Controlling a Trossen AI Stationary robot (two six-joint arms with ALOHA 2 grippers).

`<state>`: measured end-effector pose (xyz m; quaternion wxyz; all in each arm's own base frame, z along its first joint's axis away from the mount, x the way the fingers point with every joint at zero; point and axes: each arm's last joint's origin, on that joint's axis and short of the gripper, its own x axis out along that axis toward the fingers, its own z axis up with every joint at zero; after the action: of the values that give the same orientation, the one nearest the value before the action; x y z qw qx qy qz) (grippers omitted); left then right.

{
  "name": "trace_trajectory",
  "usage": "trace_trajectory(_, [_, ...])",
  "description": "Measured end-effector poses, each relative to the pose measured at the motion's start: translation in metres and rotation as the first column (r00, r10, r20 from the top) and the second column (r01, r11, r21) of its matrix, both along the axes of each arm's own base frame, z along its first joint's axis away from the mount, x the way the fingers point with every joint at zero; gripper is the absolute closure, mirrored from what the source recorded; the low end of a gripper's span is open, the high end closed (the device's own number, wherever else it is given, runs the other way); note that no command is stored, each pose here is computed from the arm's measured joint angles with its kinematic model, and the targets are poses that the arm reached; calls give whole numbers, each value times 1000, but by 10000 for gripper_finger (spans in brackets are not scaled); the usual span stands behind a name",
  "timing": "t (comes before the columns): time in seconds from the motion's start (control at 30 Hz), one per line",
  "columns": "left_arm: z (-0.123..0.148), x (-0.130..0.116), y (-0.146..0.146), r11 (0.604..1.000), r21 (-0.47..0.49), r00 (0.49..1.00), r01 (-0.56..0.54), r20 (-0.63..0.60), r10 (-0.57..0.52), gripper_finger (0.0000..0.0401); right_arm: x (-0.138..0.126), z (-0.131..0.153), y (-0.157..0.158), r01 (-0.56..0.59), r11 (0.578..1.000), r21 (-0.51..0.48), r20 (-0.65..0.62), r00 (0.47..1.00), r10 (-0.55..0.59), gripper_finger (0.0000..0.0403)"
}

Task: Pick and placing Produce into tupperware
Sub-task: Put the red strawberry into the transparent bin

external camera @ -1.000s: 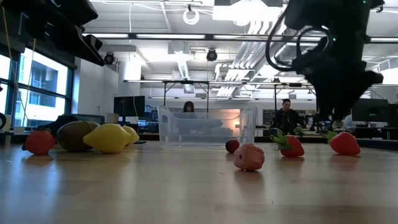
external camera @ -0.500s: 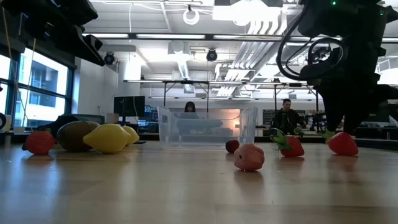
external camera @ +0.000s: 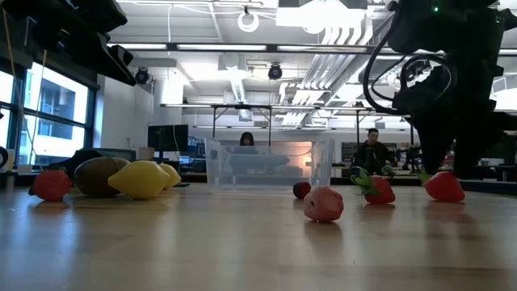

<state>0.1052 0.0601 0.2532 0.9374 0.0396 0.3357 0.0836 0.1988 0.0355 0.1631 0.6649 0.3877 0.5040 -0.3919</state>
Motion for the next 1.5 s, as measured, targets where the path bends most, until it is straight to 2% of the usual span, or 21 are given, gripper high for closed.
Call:
trace_trajectory(0.5, [0,0,0,1000,1,1000,-1,0,1,302,16,-22,6,-18,1000,5,-15,1000,18,137])
trace_trajectory(0.8, [0,0,0,1000,0,1000,0,0,0,302,17,-24,6,-9,1000,-6,-21,1000,9,138])
trace_trajectory(1.3, [0,0,0,1000,0,1000,0,0,0,302,16,-24,6,-2,1000,1,-21,1000,2,212])
trace_trajectory(1.5, [0,0,0,1000,0,1000,0,0,0,302,16,-24,6,-2,1000,5,-21,1000,2,223])
